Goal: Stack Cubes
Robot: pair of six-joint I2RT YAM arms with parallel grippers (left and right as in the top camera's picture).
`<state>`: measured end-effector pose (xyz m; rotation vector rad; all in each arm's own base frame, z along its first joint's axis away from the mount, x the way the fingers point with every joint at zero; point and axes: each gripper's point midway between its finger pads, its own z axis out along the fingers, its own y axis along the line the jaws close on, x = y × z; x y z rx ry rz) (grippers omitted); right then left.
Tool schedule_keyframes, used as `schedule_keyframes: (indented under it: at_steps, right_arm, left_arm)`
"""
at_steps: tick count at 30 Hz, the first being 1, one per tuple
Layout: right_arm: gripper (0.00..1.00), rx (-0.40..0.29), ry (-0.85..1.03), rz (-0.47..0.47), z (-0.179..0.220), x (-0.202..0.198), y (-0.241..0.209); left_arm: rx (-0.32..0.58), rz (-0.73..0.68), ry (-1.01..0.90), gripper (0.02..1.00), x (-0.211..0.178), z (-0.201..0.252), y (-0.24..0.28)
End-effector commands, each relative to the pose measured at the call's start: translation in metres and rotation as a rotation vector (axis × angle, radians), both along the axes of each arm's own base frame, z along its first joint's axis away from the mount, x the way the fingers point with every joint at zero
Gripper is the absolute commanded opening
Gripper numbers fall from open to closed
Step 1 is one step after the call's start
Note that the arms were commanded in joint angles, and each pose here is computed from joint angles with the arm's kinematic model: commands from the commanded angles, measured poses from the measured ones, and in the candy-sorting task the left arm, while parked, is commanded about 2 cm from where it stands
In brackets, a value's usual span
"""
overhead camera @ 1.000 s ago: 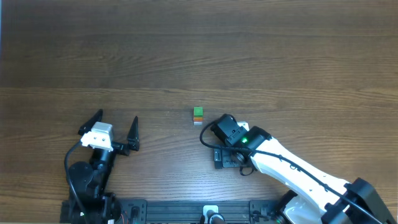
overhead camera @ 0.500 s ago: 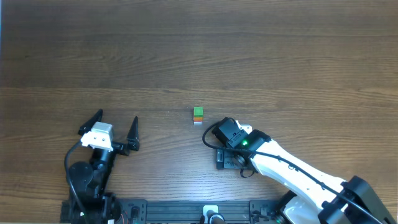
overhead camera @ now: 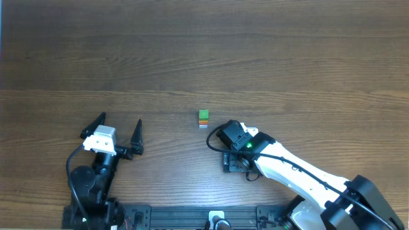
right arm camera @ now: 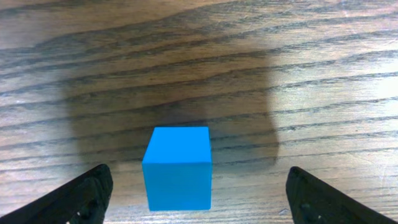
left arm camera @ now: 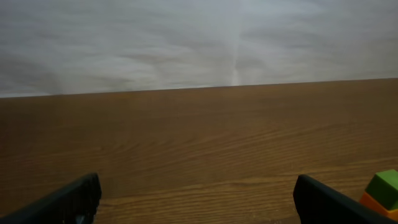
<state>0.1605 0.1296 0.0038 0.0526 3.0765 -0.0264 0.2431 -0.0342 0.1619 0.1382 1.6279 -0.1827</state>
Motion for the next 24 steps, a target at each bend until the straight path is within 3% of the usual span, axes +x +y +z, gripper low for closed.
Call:
schedule_keyframes:
  at_steps: [1, 7, 16, 24]
  right_arm:
    - [0.831, -0.02, -0.009, 0.008, -0.0048, 0.0049, -0.0015]
    - [0.735, -0.021, -0.009, 0.011, -0.0071, 0.006, -0.0007]
    - [0.478, -0.015, -0.015, 0.03, -0.007, 0.0078, 0.001]
    - [0.347, -0.015, -0.016, 0.03, -0.007, 0.0079, 0.0011]
  left_arm:
    - [0.017, -0.015, -0.008, 1.0, -0.0006, -0.0006, -0.0028]
    - [0.017, -0.016, -0.008, 0.996, -0.0006, -0.0006, -0.0028]
    - [0.017, -0.015, -0.008, 0.998, -0.0006, -0.0006, -0.0028]
    - [0.017, -0.015, -0.008, 1.0, -0.0006, -0.0006, -0.0028]
